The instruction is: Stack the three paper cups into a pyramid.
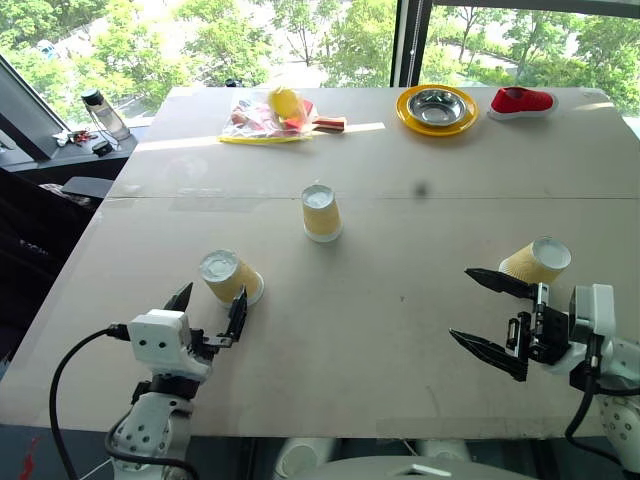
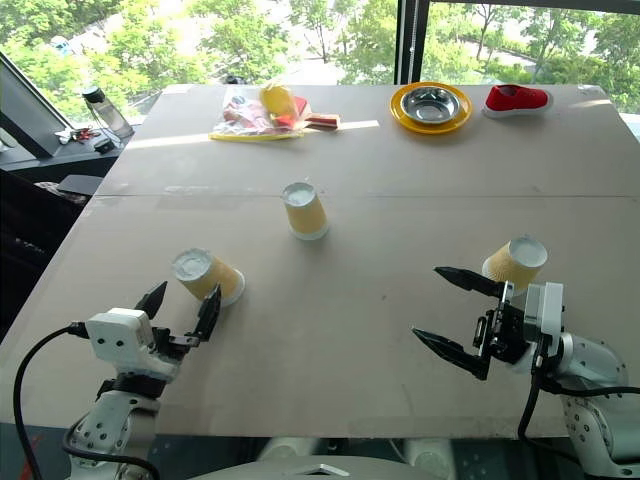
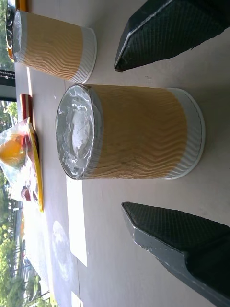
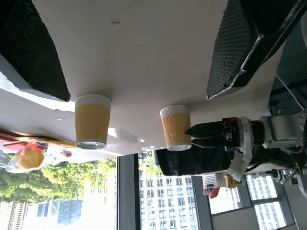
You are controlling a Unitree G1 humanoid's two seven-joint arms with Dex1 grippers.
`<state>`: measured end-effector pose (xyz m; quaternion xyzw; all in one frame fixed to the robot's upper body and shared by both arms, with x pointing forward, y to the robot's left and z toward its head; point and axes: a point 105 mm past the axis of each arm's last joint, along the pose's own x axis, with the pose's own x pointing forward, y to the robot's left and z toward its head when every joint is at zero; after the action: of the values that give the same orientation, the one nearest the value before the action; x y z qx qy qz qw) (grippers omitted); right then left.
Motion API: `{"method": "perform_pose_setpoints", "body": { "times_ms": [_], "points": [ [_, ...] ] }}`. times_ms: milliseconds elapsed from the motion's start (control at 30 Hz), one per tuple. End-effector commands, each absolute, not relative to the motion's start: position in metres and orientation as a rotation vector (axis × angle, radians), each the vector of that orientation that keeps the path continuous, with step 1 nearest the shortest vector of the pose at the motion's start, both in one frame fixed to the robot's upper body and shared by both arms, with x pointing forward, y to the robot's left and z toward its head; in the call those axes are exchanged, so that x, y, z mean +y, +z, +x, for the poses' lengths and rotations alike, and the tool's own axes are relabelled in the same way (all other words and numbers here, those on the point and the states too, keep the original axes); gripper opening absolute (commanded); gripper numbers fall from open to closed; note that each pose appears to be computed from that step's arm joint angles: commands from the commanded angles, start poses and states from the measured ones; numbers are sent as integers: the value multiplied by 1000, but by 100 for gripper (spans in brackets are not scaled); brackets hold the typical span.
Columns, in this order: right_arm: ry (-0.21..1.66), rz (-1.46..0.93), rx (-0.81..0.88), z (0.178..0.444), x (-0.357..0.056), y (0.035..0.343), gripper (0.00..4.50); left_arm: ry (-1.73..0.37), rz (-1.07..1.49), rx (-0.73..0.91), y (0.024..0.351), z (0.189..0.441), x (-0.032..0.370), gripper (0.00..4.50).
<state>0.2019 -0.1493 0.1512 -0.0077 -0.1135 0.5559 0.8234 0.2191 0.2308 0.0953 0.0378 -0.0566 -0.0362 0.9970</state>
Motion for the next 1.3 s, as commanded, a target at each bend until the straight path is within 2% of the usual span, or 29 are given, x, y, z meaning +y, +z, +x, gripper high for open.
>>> {"method": "perform_pose_setpoints", "body": {
  "times_ms": [33,400,533,567,600,633,833,1067,1167,1300],
  "points": [
    [1237,-42,-271,196,-143,162,450,-77,106,-150,103,225,230,447],
    [1302,-87,-297,195,-137,172,450,-92,102,-206,114,243,231,447],
    [1300,-87,-303,197,-138,172,450,-109,85,-228,118,244,228,297],
    [1300,-86,-304,196,-138,172,450,-110,85,-229,118,244,228,245],
    [1299,-86,-304,196,-139,172,450,-109,88,-229,119,245,228,215],
    [1298,-85,-304,196,-139,171,450,-108,91,-228,119,245,228,207],
    [1272,-87,-311,196,-142,169,450,-198,120,-236,126,254,213,207],
    [1232,-87,-314,196,-146,165,450,-655,160,-276,144,266,135,207],
    [1205,-86,-315,196,-149,163,450,-819,139,-272,149,281,98,207],
    [1056,-103,-291,211,-160,160,450,-950,153,-265,150,305,58,207]
  ]
}}
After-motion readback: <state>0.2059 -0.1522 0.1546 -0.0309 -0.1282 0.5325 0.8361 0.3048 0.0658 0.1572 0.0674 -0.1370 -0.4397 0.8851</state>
